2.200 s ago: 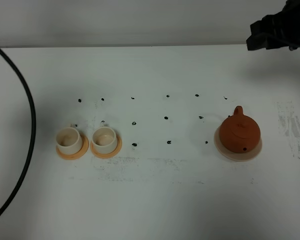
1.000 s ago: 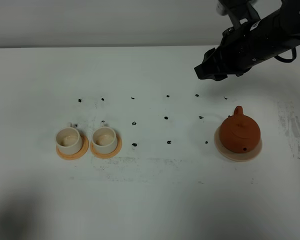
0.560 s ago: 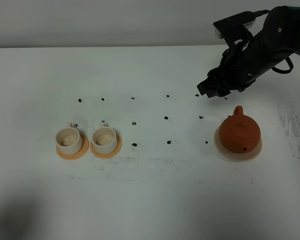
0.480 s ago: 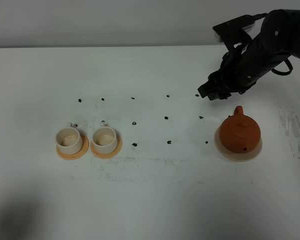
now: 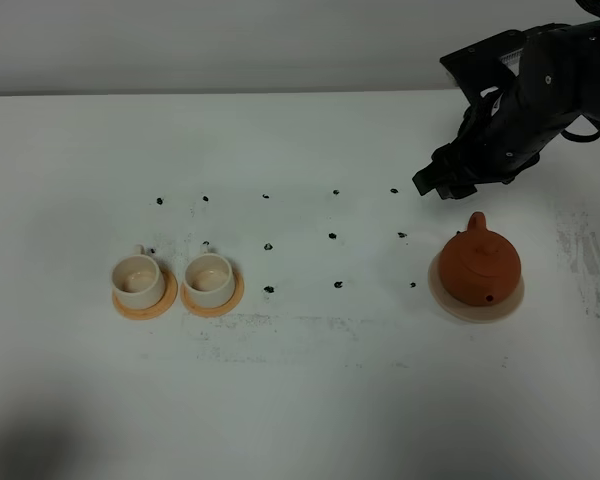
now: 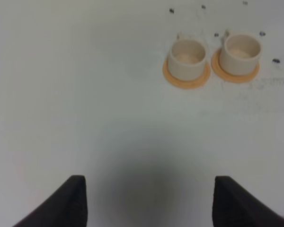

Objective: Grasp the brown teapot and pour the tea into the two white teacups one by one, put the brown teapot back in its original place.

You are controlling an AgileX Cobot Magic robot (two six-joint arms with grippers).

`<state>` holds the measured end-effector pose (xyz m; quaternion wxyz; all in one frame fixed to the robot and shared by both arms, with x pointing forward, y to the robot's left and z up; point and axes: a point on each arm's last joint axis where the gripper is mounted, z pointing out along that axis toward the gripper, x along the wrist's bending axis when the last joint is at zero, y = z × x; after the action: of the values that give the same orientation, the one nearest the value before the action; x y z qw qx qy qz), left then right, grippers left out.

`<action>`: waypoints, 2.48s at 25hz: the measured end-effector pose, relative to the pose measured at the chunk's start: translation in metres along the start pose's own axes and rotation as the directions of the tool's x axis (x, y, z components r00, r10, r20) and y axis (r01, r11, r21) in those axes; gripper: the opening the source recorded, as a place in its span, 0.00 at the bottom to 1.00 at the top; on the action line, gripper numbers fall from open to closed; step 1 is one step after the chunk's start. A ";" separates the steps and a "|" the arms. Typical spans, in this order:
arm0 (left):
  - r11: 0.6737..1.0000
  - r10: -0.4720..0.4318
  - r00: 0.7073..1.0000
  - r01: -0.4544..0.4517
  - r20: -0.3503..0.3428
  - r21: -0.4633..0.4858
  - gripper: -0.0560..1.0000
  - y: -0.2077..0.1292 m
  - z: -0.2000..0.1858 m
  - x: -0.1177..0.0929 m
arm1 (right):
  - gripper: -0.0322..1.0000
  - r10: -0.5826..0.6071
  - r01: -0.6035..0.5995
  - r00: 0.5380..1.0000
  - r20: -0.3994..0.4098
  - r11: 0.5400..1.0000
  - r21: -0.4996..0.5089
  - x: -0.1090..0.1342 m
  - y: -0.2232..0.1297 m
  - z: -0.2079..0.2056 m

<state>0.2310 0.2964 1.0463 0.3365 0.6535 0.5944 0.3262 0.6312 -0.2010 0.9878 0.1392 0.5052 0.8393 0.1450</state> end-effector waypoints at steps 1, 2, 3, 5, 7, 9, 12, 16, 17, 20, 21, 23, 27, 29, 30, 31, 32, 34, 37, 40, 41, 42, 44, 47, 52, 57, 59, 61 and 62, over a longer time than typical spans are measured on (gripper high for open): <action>1.000 0.001 1.000 -0.001 -0.001 -0.016 0.61 -0.001 -0.002 0.000 | 0.56 0.019 -0.019 1.000 0.004 1.000 0.001 -0.002 -0.001 0.000; 1.000 0.001 1.000 -0.001 -0.001 -0.020 0.61 -0.002 -0.002 0.000 | 0.56 0.033 -0.033 0.999 0.007 0.999 0.001 -0.005 -0.001 0.000; 1.000 0.001 1.000 -0.001 -0.001 -0.020 0.61 -0.002 -0.002 0.000 | 0.56 0.043 -0.043 0.999 0.009 0.999 0.001 -0.007 -0.002 0.000; 1.000 0.001 1.000 -0.001 -0.001 -0.023 0.61 -0.003 -0.002 0.000 | 0.56 0.063 -0.063 0.998 0.016 0.998 0.001 -0.014 -0.003 0.000; 1.000 0.001 1.000 -0.001 -0.001 -0.025 0.61 -0.003 -0.003 0.000 | 0.56 0.074 -0.074 0.997 0.020 0.997 0.001 -0.018 -0.004 0.000; 1.000 0.001 1.000 -0.001 -0.001 -0.025 0.60 -0.003 -0.003 0.000 | 0.56 0.085 -0.085 0.996 0.023 0.996 0.004 -0.022 -0.006 0.002; 1.000 0.001 1.000 -0.001 -0.001 -0.025 0.60 -0.003 -0.003 0.000 | 0.56 0.117 -0.117 0.993 0.013 0.993 0.027 -0.027 -0.010 0.012; 1.000 0.001 1.000 -0.001 -0.001 -0.025 0.60 -0.003 -0.003 0.000 | 0.56 0.141 -0.141 0.990 0.005 0.988 0.058 -0.030 -0.014 0.028; 1.000 0.001 1.000 -0.001 -0.001 -0.025 0.60 -0.003 -0.003 0.000 | 0.56 0.143 -0.143 0.990 0.005 0.988 0.052 -0.030 -0.014 0.029; 1.000 0.000 1.000 0.000 -0.001 -0.025 0.60 -0.003 -0.003 0.000 | 0.56 0.170 -0.170 0.985 0.012 0.985 0.021 -0.031 -0.011 0.030; 1.000 0.000 1.000 0.000 -0.001 -0.025 0.60 -0.003 -0.003 0.000 | 0.56 0.185 -0.185 0.983 0.014 0.983 0.014 -0.032 -0.010 0.030; 1.000 0.000 1.000 0.000 -0.001 -0.025 0.60 -0.003 -0.003 0.000 | 0.56 0.220 -0.220 0.975 0.018 0.975 0.002 -0.033 -0.010 0.030; 1.000 0.000 1.000 0.000 -0.001 -0.025 0.60 -0.003 -0.003 0.000 | 0.56 0.241 -0.241 0.970 0.021 0.971 0.001 -0.035 -0.010 0.030; 1.000 0.000 1.000 0.000 -0.001 -0.025 0.60 -0.003 -0.003 0.000 | 0.56 0.242 -0.242 0.970 0.021 0.970 0.001 -0.036 -0.010 0.030; 1.000 0.000 1.000 0.000 -0.001 -0.025 0.60 -0.003 -0.003 0.000 | 0.56 0.242 -0.242 0.970 0.021 0.970 0.001 -0.036 -0.010 0.030; 1.000 0.000 1.000 0.000 -0.001 -0.025 0.60 -0.003 -0.003 0.000 | 0.56 0.243 -0.243 0.970 0.021 0.970 0.001 -0.036 -0.010 0.030; 1.000 0.000 1.000 0.000 -0.001 -0.025 0.60 -0.003 -0.003 0.000 | 0.56 0.243 -0.243 0.970 0.021 0.970 0.001 -0.036 -0.010 0.030; 1.000 0.000 1.000 0.000 -0.001 -0.025 0.60 -0.003 -0.003 0.000 | 0.56 0.246 -0.246 0.969 0.018 0.969 0.001 -0.035 -0.010 0.030; 1.000 0.000 1.000 0.000 -0.001 -0.025 0.60 -0.003 -0.003 0.000 | 0.56 0.270 -0.270 0.963 -0.001 0.963 0.007 -0.033 -0.010 0.030; 1.000 0.000 1.000 0.000 -0.001 -0.025 0.60 -0.003 -0.003 0.000 | 0.56 0.283 -0.283 0.959 -0.014 0.959 0.023 -0.032 -0.011 0.030; 1.000 0.000 1.000 0.000 -0.001 -0.025 0.60 -0.003 -0.003 0.000 | 0.56 0.283 -0.283 0.959 -0.015 0.959 0.033 -0.032 -0.012 0.030; 1.000 0.000 1.000 0.000 -0.001 -0.025 0.60 -0.003 -0.003 0.000 | 0.56 0.284 -0.283 0.959 -0.016 0.958 0.039 -0.031 -0.013 0.030; 1.000 0.001 1.000 -0.001 -0.001 -0.025 0.60 -0.003 -0.003 0.000 | 0.56 0.284 -0.283 0.959 -0.017 0.958 0.041 -0.031 -0.013 0.030; 1.000 0.001 1.000 -0.001 -0.001 -0.025 0.60 -0.003 -0.003 0.000 | 0.56 0.296 -0.295 0.955 -0.027 0.954 0.044 -0.030 -0.013 0.031; 1.000 0.001 1.000 -0.001 -0.001 -0.025 0.60 -0.003 -0.003 0.000 | 0.56 0.306 -0.301 0.951 -0.038 0.949 0.096 -0.027 -0.018 0.050; 1.000 0.001 1.000 -0.001 -0.001 -0.025 0.60 -0.003 -0.003 0.000 | 0.56 0.302 -0.295 0.953 -0.037 0.948 0.122 -0.024 -0.021 0.059; 1.000 0.001 1.000 -0.001 -0.001 -0.025 0.60 -0.003 -0.003 0.000 | 0.56 0.293 -0.288 0.956 -0.027 0.950 0.122 -0.025 -0.021 0.059; 1.000 0.001 1.000 -0.001 -0.001 -0.025 0.60 -0.003 -0.003 0.000 | 0.56 0.280 -0.276 0.960 -0.012 0.952 0.129 -0.026 -0.022 0.059; 1.000 0.001 1.000 -0.001 -0.001 -0.025 0.60 -0.003 -0.003 0.000 | 0.56 0.272 -0.269 0.962 -0.004 0.954 0.136 -0.027 -0.023 0.059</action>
<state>0.2273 0.2963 1.0455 0.3441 0.6494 0.5903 0.3339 0.6472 -0.2292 0.9274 0.0744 0.6218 0.7716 0.1117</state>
